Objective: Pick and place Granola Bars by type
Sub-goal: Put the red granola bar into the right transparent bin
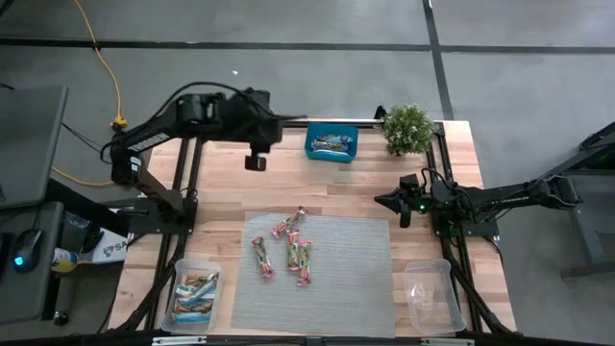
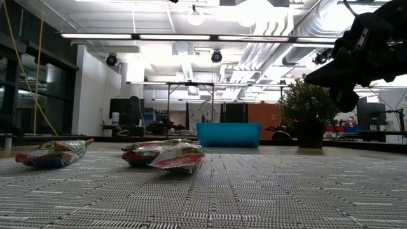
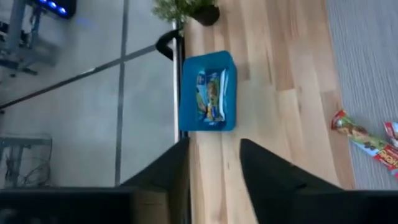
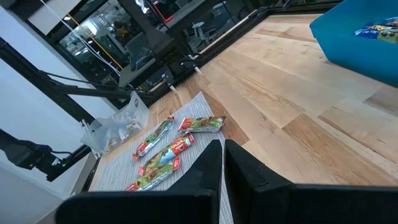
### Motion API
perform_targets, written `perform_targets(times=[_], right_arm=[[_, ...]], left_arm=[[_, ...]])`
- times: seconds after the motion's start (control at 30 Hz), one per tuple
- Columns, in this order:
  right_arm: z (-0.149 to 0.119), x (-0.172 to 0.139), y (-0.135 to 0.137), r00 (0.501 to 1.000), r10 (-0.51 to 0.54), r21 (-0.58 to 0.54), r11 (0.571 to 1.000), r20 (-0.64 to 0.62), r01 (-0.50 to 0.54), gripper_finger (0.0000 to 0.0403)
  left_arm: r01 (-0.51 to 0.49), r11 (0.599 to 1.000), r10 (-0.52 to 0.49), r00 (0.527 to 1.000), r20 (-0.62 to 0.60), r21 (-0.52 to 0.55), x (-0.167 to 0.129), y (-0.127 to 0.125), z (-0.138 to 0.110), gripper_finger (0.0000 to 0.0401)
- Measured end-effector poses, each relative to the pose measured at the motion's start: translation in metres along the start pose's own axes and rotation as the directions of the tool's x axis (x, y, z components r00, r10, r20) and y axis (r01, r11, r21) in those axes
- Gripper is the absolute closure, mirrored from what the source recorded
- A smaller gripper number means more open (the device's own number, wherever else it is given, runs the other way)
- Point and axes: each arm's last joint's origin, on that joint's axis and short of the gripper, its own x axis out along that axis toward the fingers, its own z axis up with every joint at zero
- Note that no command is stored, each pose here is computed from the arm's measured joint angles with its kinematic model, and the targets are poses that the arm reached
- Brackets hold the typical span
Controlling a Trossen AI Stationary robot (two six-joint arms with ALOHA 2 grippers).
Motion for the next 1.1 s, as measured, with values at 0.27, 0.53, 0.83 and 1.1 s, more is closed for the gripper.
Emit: perform_targets(times=[0.27, 0.53, 0.83, 1.1], right_arm=[[0.0, 0.0, 0.0, 1.0, -0.001, 0.0, 1.0, 0.0, 0.001, 0.0402], [0.0, 0.0, 0.0, 1.0, -0.001, 0.0, 1.0, 0.0, 0.001, 0.0402], [0.0, 0.0, 0.0, 1.0, -0.001, 0.0, 1.0, -0.001, 0.001, 0.0402], [0.0, 0.0, 0.0, 1.0, -0.001, 0.0, 1.0, -0.001, 0.001, 0.0402]], left_arm=[[0.016, 1.0, -0.016, 0.991, 0.136, 0.0, -0.03, 0.015, -0.013, 0.0391], [-0.031, 0.995, 0.058, 0.947, 0.315, -0.091, -0.045, 0.009, -0.045, 0.0398], [0.021, 0.976, 0.094, 0.857, 0.506, -0.216, -0.023, -0.035, -0.1, 0.04], [0.094, 0.944, 0.143, 0.747, 0.65, -0.316, -0.01, -0.073, -0.148, 0.0401]])
